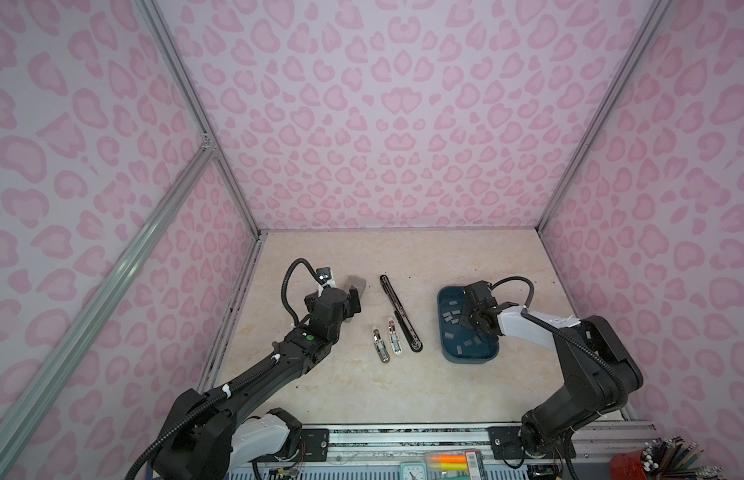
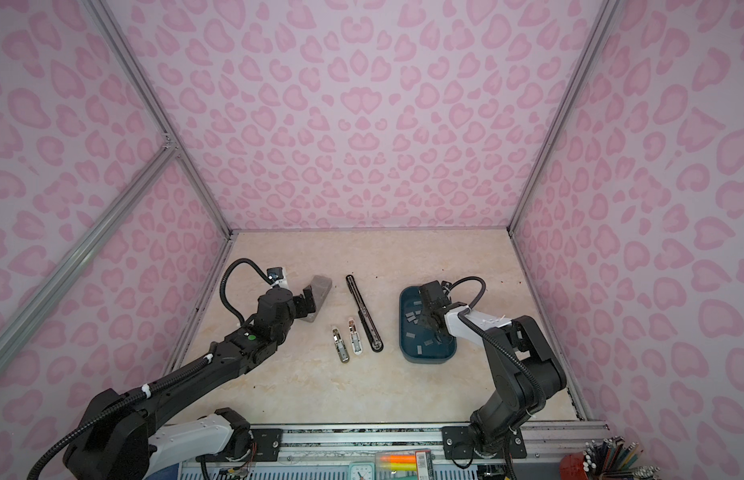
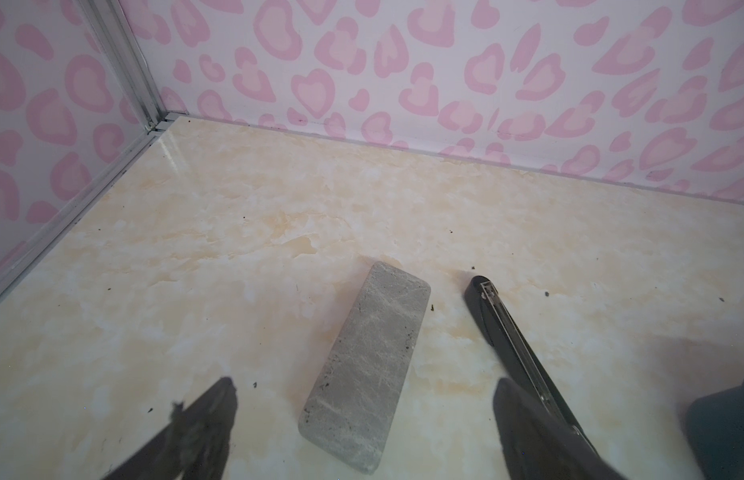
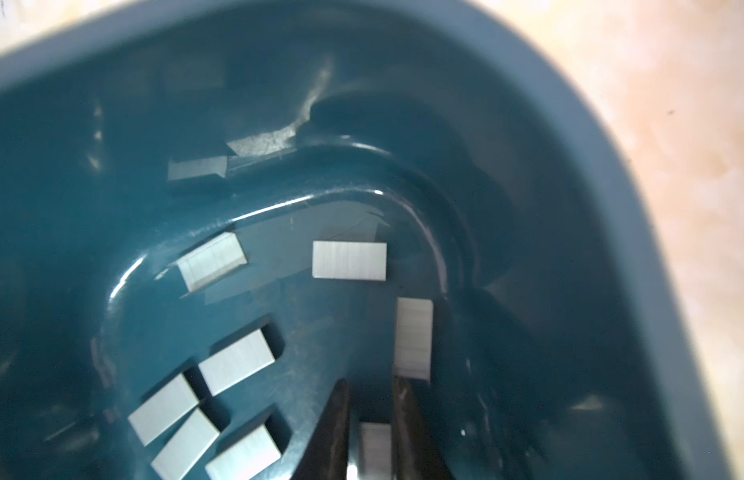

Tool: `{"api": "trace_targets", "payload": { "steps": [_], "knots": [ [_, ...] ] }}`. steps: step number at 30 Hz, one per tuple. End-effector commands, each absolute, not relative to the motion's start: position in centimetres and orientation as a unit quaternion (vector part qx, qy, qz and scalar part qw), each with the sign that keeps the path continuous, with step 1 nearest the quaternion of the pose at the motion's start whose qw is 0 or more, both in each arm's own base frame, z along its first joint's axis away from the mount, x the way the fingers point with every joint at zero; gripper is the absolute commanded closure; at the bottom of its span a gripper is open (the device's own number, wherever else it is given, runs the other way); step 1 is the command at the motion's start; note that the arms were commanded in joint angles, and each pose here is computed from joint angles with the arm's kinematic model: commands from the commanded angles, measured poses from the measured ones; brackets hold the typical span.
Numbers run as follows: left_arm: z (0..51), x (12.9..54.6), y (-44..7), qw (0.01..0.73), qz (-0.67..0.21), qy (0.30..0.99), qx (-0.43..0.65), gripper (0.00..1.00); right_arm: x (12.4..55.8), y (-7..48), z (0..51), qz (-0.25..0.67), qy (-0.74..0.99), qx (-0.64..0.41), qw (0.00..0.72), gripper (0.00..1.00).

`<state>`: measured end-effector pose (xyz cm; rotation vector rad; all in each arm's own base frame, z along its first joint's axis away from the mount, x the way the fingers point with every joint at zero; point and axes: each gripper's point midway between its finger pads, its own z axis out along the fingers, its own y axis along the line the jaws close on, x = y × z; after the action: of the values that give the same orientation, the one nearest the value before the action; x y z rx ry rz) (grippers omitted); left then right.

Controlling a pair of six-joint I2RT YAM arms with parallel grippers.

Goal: Load the staples into the stapler
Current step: 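Close the right gripper on a silver staple strip in the tray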

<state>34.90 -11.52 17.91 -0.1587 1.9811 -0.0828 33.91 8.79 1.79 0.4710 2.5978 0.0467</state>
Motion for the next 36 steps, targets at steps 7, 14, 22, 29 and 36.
{"api": "trace_targets", "payload": {
  "steps": [7, 14, 22, 29, 36],
  "knots": [
    [18.2, 35.1, -11.3, 0.547, -0.028, 0.834, -0.072, 0.03, 31.1, 7.6, 1.0, -0.017, 0.963, 0.162, 0.216, 0.71],
    [18.3, 35.1, -11.2, 0.548, -0.025, 0.833, -0.076, 0.03, 31.0, 7.9, 0.4, -0.016, 0.967, 0.154, 0.203, 0.76],
    [18.2, 35.1, -11.1, 0.547, -0.024, 0.834, -0.077, 0.03, 31.0, 8.1, 0.4, -0.012, 0.967, 0.155, 0.202, 0.83],
    [18.2, 35.1, -11.0, 0.546, -0.021, 0.834, -0.08, 0.03, 31.1, 8.4, 0.3, -0.005, 0.968, 0.153, 0.199, 0.87],
    [17.9, 34.9, -10.0, 0.516, -0.055, 0.843, -0.143, 0.02, 31.8, 8.8, 1.5, 0.01, 0.965, 0.144, 0.22, 0.91]
  ]
}}
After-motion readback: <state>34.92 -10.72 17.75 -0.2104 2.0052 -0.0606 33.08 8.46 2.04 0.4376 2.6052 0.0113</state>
